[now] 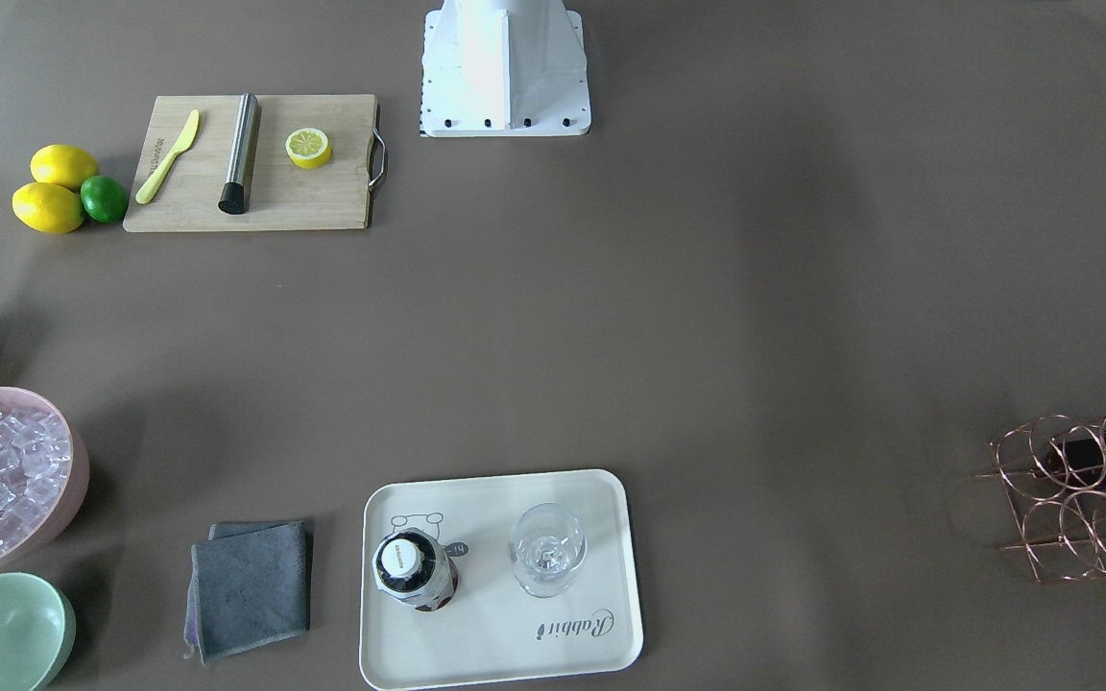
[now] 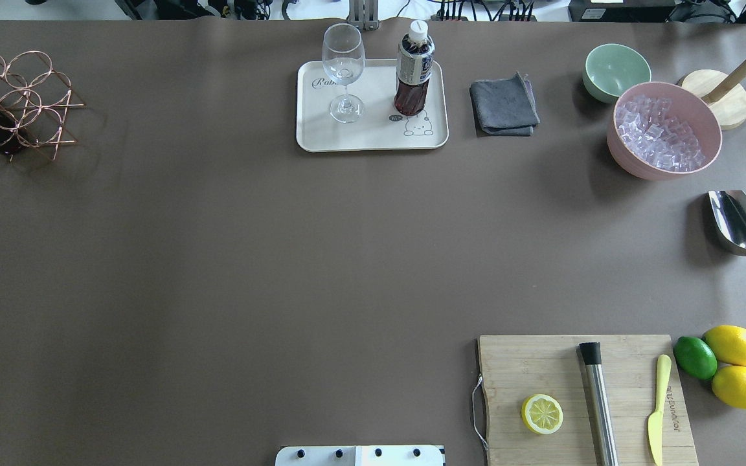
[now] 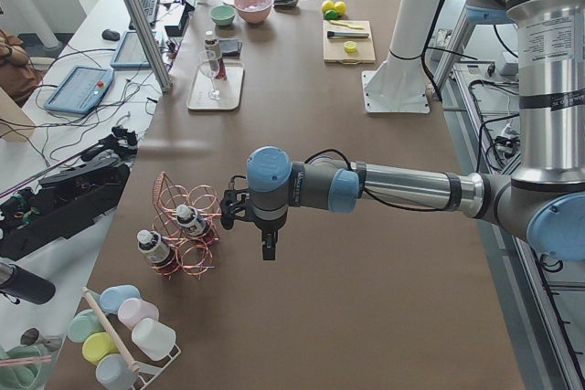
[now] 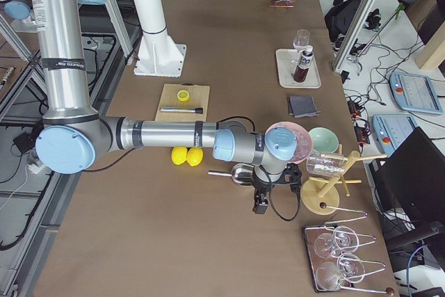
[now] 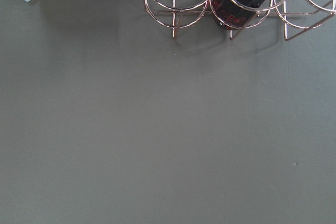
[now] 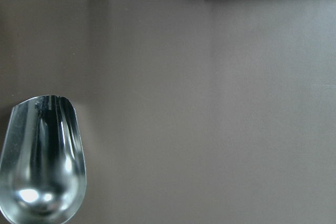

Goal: Take tea from basket to plate

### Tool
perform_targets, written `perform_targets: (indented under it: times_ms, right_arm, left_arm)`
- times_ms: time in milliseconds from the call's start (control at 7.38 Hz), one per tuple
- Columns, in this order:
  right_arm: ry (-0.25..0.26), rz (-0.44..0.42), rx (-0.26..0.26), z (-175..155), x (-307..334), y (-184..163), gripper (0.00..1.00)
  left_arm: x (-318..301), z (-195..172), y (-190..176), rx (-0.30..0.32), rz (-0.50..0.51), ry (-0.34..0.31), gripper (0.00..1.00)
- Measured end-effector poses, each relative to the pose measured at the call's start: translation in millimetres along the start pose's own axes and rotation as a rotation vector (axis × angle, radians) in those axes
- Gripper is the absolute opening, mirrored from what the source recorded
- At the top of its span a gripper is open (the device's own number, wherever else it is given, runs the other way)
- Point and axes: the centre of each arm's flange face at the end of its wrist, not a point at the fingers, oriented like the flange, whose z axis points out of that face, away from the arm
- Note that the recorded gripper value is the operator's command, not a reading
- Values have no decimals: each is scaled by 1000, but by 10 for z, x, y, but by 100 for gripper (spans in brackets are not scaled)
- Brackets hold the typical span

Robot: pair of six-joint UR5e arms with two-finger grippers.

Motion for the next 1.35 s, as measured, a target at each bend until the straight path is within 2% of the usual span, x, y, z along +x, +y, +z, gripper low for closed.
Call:
perform_targets:
  times_ms: [1354]
  right_arm:
    - [0,0,6,-29,-2,6,100]
  left_arm:
    - [-19,18,-15,-3,-3,-2,98]
